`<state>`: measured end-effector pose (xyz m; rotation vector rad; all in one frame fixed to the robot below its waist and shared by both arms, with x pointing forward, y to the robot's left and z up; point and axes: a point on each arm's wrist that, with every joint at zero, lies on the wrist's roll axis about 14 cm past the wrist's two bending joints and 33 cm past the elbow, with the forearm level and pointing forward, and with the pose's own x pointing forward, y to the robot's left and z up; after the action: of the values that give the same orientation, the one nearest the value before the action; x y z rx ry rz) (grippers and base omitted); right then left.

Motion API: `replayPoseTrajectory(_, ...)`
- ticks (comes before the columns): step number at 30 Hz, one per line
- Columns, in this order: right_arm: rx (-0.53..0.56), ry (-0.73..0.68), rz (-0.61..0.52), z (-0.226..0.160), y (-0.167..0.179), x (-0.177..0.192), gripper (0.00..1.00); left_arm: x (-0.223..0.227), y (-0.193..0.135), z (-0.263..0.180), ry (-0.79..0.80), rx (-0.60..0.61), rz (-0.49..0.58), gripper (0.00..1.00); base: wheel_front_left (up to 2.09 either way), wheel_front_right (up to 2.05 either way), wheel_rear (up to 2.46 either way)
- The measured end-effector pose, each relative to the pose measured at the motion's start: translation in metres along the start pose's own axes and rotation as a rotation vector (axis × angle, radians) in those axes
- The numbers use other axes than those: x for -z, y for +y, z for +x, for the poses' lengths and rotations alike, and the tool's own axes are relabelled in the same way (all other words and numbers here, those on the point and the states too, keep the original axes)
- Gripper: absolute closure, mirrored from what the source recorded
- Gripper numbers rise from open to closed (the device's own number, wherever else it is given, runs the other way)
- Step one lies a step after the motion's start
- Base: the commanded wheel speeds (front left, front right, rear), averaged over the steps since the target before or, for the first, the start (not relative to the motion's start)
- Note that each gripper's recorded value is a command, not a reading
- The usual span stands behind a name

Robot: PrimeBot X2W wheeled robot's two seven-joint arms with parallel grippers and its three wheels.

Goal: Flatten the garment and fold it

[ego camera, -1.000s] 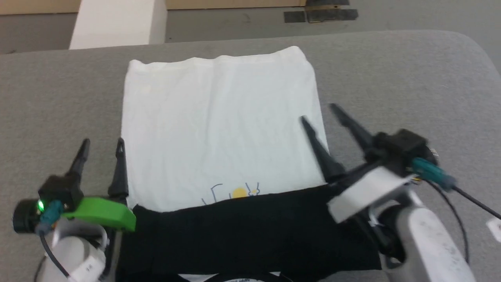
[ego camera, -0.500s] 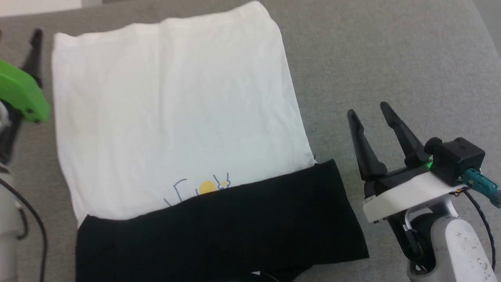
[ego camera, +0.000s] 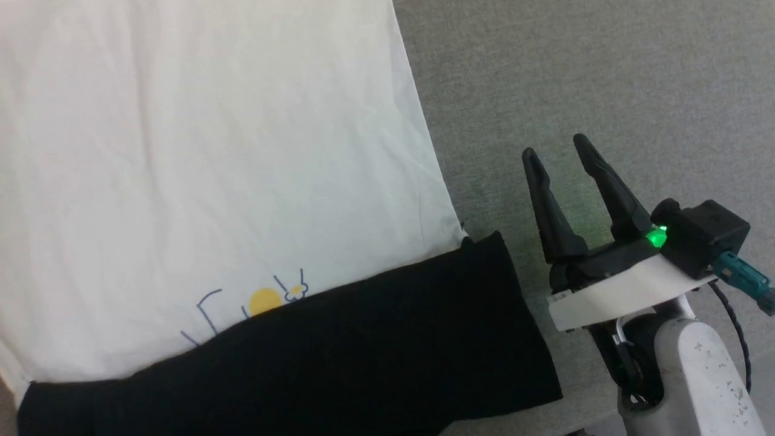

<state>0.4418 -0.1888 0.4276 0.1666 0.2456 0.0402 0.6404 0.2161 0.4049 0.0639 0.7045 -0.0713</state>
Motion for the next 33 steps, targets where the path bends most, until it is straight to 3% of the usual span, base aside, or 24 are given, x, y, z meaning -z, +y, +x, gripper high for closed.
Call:
replayPoseTrajectory(6, 0.021, 0.041, -0.011, 0.005, -0.009, 0.015, 0.0, 0.017, 0.001, 0.022, 0.064, -0.038, -0.009, 0.0, 0.0, 0.0, 0.0)
replayPoseTrajectory(7, 0.022, 0.044, -0.013, 0.006, -0.009, 0.016, 0.0, 0.017, 0.002, 0.023, 0.068, -0.042, -0.004, 0.24, 0.0, 0.0, 0.0)
replayPoseTrajectory(9, 0.02, 0.047, -0.018, 0.008, -0.01, 0.017, 0.0, 0.018, 0.002, 0.025, 0.07, -0.045, 0.01, 0.96, 0.0, 0.0, 0.0)
replayPoseTrajectory(10, 0.017, 0.047, -0.02, 0.009, -0.009, 0.017, 0.0, 0.017, 0.001, 0.025, 0.067, -0.04, 0.016, 1.0, 0.0, 0.0, 0.0)
replayPoseTrajectory(14, -0.015, 0.032, -0.055, 0.022, -0.001, 0.009, 0.0, 0.016, -0.002, 0.022, 0.046, -0.013, 0.055, 1.0, 0.0, 0.0, 0.0)
replayPoseTrajectory(23, -0.177, -0.134, -0.163, 0.103, 0.045, -0.066, 0.0, 0.011, -0.001, 0.018, -0.004, 0.014, 0.062, 1.0, 0.0, 0.0, 0.0)
replayPoseTrajectory(28, -0.241, -0.05, -0.156, 0.151, 0.066, -0.069, 0.0, 0.008, -0.001, 0.016, -0.03, 0.026, 0.073, 1.0, 0.0, 0.0, 0.0)
replayPoseTrajectory(33, -0.254, 0.161, -0.142, 0.189, 0.074, -0.039, 0.0, 0.005, -0.001, 0.014, -0.055, 0.035, 0.082, 1.0, 0.0, 0.0, 0.0)
